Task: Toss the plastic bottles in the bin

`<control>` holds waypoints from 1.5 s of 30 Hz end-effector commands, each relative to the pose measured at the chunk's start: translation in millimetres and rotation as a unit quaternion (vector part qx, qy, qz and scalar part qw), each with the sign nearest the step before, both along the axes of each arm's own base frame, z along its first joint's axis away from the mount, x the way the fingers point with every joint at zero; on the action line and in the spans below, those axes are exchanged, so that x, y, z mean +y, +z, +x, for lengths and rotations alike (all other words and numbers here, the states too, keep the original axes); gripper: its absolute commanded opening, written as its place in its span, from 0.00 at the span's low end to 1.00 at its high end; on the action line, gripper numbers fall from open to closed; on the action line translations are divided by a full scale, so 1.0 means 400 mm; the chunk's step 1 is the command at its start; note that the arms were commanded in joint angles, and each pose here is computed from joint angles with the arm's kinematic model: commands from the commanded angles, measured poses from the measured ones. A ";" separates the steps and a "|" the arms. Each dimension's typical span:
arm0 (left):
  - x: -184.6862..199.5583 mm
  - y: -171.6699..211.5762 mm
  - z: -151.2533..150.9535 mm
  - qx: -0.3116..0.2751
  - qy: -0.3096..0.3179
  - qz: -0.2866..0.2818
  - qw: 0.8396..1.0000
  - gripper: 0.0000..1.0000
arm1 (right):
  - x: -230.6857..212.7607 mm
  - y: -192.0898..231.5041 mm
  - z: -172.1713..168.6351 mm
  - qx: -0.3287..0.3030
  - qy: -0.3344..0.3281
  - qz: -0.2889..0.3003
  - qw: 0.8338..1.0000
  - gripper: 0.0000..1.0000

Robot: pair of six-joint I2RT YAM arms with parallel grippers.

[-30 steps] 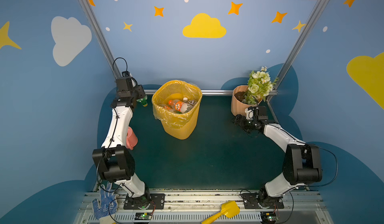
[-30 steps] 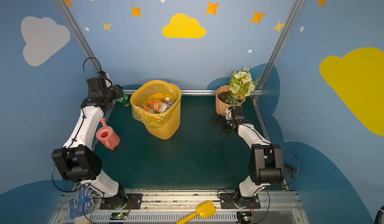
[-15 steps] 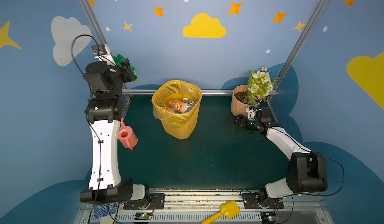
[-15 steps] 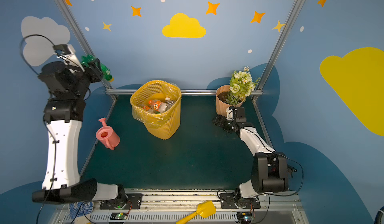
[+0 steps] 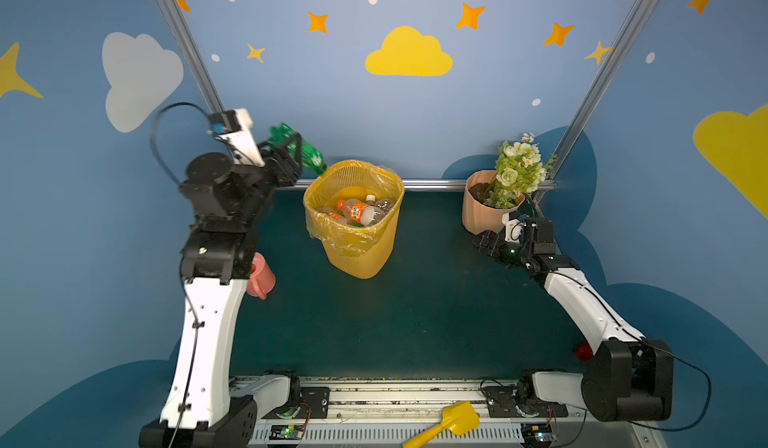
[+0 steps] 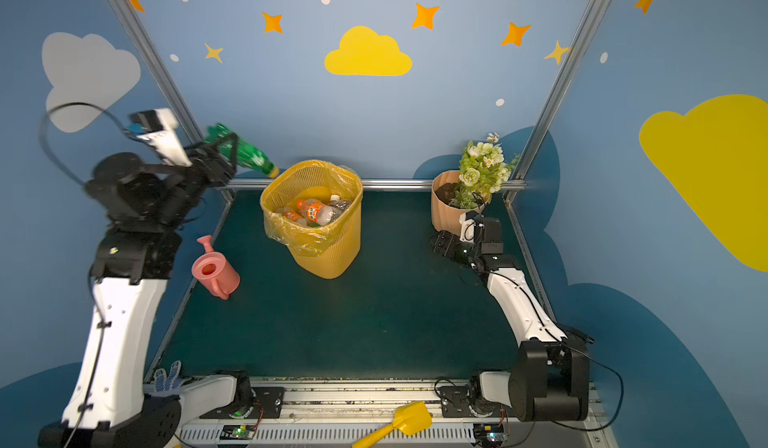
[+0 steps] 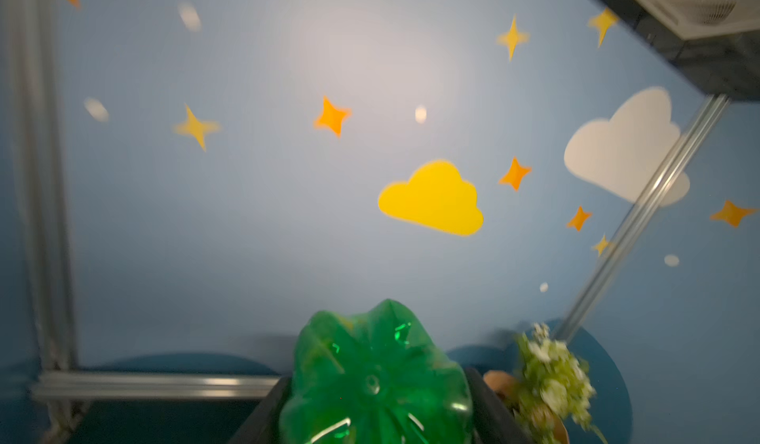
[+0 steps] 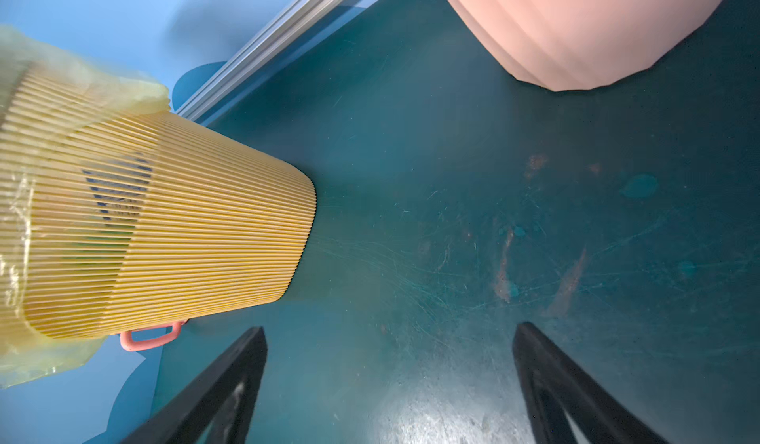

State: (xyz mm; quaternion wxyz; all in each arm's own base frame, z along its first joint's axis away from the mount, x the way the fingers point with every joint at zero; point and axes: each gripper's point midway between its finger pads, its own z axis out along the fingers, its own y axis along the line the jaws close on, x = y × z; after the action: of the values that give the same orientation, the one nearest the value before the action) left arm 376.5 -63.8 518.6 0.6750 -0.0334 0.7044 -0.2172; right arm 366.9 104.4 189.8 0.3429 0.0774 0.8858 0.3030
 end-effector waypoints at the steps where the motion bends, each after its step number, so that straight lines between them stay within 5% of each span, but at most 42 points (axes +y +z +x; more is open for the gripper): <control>1: -0.068 -0.115 0.048 0.082 -0.034 0.028 0.996 0.75 | -0.008 0.011 -0.015 -0.005 -0.003 -0.002 1.000 0.93; 4: -0.027 0.025 0.016 0.018 0.019 0.071 0.997 1.00 | -0.018 0.035 -0.026 -0.018 -0.004 -0.008 1.000 0.93; 8: 0.037 0.214 -0.091 -0.068 0.079 0.083 0.991 1.00 | -0.040 0.045 -0.047 -0.030 -0.021 -0.015 0.999 0.93; 12: 0.048 0.218 -0.153 -0.069 0.081 0.085 0.991 1.00 | -0.055 0.031 -0.061 -0.031 -0.033 -0.021 0.999 0.94; 16: 0.061 0.102 -0.156 -0.024 0.091 0.080 0.992 1.00 | -0.071 0.018 -0.065 -0.025 -0.042 -0.030 0.998 0.94; 22: 0.116 -0.242 -0.129 0.099 0.151 0.098 0.979 1.00 | -0.147 0.001 -0.064 -0.073 -0.080 -0.119 0.987 0.96; 29: 0.211 -0.690 -0.148 0.178 0.257 0.110 0.943 1.00 | -0.253 -0.047 -0.070 -0.217 -0.153 -0.239 0.934 0.97; 32: 0.238 -0.813 -0.165 0.168 0.288 0.108 0.936 1.00 | -0.259 -0.105 -0.075 -0.226 -0.154 -0.250 0.929 0.97; 38: 0.253 -0.969 -0.144 0.193 0.295 0.141 0.925 1.00 | -0.240 -0.170 -0.034 -0.234 -0.129 -0.255 0.929 0.97; 45: 0.239 -1.011 -0.012 0.168 0.268 0.180 0.932 1.00 | -0.193 -0.188 0.028 -0.243 -0.062 -0.285 0.925 0.97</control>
State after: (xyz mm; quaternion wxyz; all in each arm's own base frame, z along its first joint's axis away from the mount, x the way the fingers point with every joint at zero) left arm 336.8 33.9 78.4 0.5019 -0.1450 0.8439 0.1219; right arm 365.0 18.6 92.0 0.5276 -0.0071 0.8489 0.0318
